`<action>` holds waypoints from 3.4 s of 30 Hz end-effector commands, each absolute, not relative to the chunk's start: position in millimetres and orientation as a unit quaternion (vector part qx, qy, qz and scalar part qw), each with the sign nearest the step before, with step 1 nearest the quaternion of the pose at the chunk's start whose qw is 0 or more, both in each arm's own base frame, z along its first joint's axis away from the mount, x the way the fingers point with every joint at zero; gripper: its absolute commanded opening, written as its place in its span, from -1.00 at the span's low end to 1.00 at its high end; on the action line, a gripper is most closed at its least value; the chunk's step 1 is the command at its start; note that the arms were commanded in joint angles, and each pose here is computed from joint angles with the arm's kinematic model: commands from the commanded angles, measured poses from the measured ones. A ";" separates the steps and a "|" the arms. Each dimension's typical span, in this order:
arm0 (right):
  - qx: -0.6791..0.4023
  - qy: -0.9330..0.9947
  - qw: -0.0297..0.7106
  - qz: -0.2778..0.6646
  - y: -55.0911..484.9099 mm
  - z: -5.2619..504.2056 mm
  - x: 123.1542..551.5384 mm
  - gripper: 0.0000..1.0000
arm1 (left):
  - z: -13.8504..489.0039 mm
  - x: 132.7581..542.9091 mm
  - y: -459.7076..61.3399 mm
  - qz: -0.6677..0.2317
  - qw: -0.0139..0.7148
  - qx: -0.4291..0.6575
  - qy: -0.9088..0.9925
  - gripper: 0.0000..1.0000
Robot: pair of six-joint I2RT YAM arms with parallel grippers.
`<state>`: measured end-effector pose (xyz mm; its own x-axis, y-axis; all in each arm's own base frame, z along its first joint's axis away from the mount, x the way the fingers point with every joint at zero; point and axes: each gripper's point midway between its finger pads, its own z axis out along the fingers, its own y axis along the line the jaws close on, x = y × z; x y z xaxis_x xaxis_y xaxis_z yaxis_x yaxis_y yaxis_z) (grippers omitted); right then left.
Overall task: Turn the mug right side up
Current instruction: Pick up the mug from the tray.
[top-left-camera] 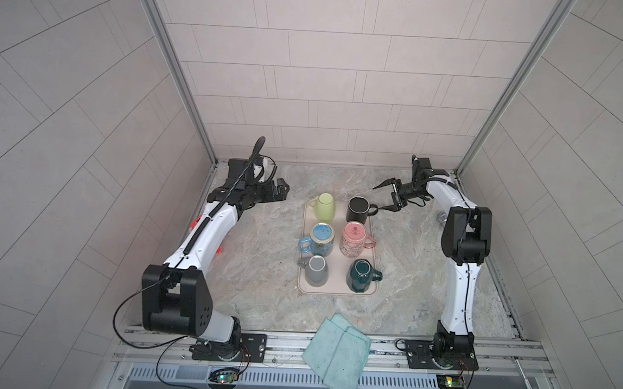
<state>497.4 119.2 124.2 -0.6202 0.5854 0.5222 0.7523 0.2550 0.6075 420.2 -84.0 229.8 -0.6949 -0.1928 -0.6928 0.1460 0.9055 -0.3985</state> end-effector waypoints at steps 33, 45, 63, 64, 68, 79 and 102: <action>-0.447 -0.775 0.146 -0.422 143.9 97.6 488.2 0.31 | 230.7 418.5 -75.7 -0.195 0.387 -0.011 0.901 1.00; -0.447 -0.778 0.158 -0.412 144.4 91.0 482.0 0.07 | 231.1 418.2 -75.8 -0.196 0.389 -0.010 0.900 1.00; -0.444 -0.782 0.177 -0.400 149.4 77.6 473.6 -0.16 | 229.7 416.6 -75.5 -0.192 0.388 -0.007 0.901 1.00; -0.443 -0.782 0.176 -0.401 150.1 78.2 474.0 -0.17 | 228.9 416.5 -74.9 -0.191 0.387 -0.007 0.902 1.00; -0.443 -0.783 0.176 -0.400 150.1 79.6 475.3 -0.26 | 227.5 417.1 -73.9 -0.190 0.386 -0.008 0.903 1.00; -0.444 -0.782 0.176 -0.401 150.8 77.6 478.6 -0.58 | 226.1 417.0 -72.0 -0.182 0.386 -0.008 0.904 1.00; -0.377 -0.796 0.073 -0.468 161.0 115.5 516.4 -1.00 | 224.7 419.1 -70.2 -0.180 0.383 -0.014 0.906 1.00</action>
